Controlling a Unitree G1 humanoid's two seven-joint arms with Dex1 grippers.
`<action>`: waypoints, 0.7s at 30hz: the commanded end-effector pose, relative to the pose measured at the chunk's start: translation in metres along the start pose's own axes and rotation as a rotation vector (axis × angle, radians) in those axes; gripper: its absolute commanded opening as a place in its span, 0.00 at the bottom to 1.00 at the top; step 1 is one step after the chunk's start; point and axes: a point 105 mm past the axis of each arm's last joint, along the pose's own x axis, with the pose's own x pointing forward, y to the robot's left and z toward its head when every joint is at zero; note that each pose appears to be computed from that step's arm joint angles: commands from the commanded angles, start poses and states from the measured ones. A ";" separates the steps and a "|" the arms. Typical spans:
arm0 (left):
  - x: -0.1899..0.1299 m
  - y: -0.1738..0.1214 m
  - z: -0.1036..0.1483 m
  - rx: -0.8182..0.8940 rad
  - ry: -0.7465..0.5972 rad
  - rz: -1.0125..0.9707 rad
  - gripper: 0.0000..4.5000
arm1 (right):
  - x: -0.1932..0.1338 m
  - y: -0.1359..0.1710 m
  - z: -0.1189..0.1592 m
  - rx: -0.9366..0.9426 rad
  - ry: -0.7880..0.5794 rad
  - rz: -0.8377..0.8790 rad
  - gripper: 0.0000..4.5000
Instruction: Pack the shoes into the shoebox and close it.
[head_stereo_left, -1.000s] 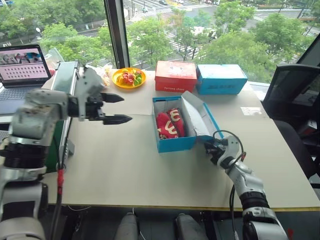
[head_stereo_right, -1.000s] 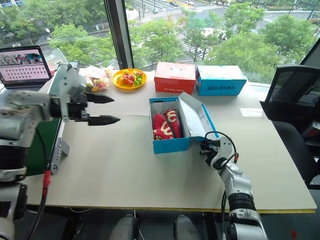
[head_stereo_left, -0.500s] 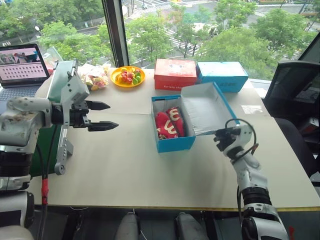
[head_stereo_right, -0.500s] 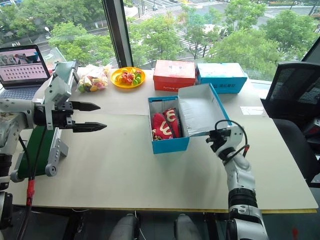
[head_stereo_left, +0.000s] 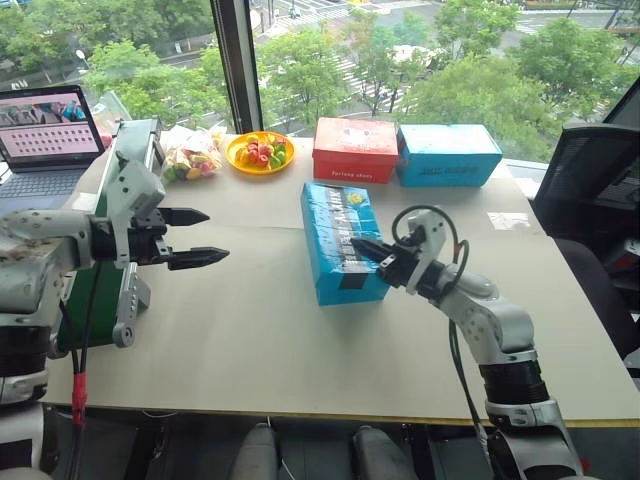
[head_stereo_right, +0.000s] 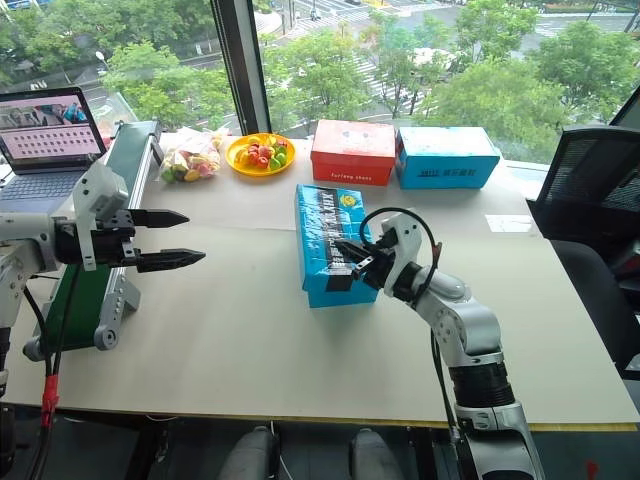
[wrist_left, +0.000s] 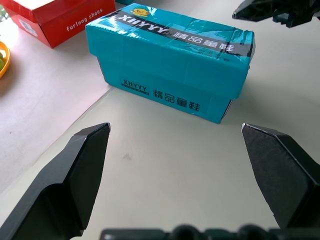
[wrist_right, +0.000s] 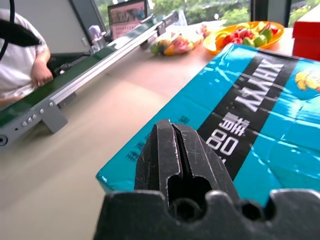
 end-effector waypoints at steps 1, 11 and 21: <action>-0.009 -0.001 0.015 0.041 -0.041 0.035 1.00 | 0.030 0.013 0.034 -0.133 -0.022 0.084 0.02; -0.002 -0.007 0.018 0.039 -0.099 0.072 1.00 | 0.106 -0.013 0.023 -0.394 0.183 0.061 0.02; -0.001 -0.017 0.020 0.042 -0.118 0.097 1.00 | 0.103 -0.028 -0.038 -0.345 0.307 0.012 0.02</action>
